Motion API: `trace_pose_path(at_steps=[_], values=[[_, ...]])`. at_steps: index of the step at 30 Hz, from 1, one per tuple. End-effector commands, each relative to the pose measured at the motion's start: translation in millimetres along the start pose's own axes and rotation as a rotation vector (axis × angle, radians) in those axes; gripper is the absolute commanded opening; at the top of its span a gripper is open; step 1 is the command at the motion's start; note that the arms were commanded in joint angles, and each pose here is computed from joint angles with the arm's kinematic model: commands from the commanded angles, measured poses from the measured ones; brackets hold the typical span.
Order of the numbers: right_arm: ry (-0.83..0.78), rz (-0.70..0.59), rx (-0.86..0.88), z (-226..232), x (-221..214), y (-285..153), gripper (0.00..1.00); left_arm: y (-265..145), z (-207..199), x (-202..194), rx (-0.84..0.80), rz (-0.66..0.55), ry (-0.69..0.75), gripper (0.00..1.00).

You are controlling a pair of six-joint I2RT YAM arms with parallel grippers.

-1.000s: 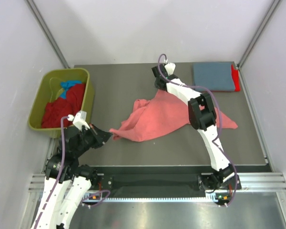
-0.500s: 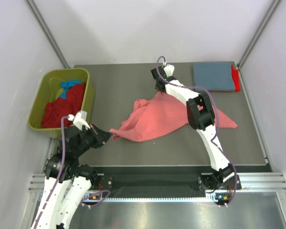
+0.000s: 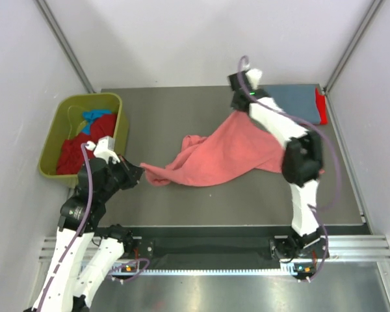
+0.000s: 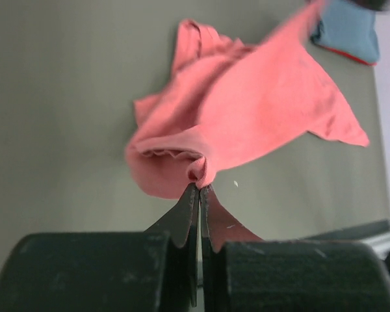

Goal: Fold and stack the t-shirts
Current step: Flatten the tshirt out

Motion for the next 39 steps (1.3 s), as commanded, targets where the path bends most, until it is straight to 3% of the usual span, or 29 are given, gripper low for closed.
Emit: trace_pose_path(at_steps=[1,4,7,11,15,19,25,29,31,35,39], values=[[0.125,-0.23,-0.062,-102,85,-130,0.0,-14,-17,35,-0.029,-0.186,0.145,0.0],[0.187,-0.282,-0.123,-167,83,-187,0.0,-24,-31,57,-0.024,-0.266,0.194,0.0],[0.232,-0.289,-0.175,-219,69,-228,0.0,-29,-46,74,0.0,-0.26,0.254,0.0],[0.303,-0.414,-0.202,-268,51,-332,0.0,-50,-81,93,-0.071,-0.227,0.296,0.0],[0.343,-0.539,-0.176,-283,36,-414,0.0,-122,-129,123,-0.226,-0.418,0.294,0.0],[0.41,-0.706,-0.084,-291,11,-495,0.0,-181,-149,123,-0.35,-0.49,0.247,0.0],[0.504,-0.984,0.033,-301,-19,-578,0.0,-251,-164,105,-0.584,-0.548,0.155,0.0],[0.53,-1.055,0.069,-299,-11,-580,0.0,-260,-183,126,-0.609,-0.626,0.188,0.0],[0.49,-1.018,0.097,-288,10,-552,0.0,-242,-189,140,-0.585,-0.655,0.196,0.0],[0.382,-0.932,0.163,-264,53,-482,0.0,-168,-197,177,-0.475,-0.69,0.233,0.0],[0.331,-0.843,0.135,-248,84,-391,0.0,-70,-174,211,-0.257,-0.811,0.215,0.0]])
Point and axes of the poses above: each gripper's point midway between its finger pads, its own y axis out along the fingers, its own z axis along the line the jaws close on, x = y × z, the point moved 7 cm from there along -y, back along the fingers, and after that the axes turned 13 degrees about -y, right-handed, at the moved point
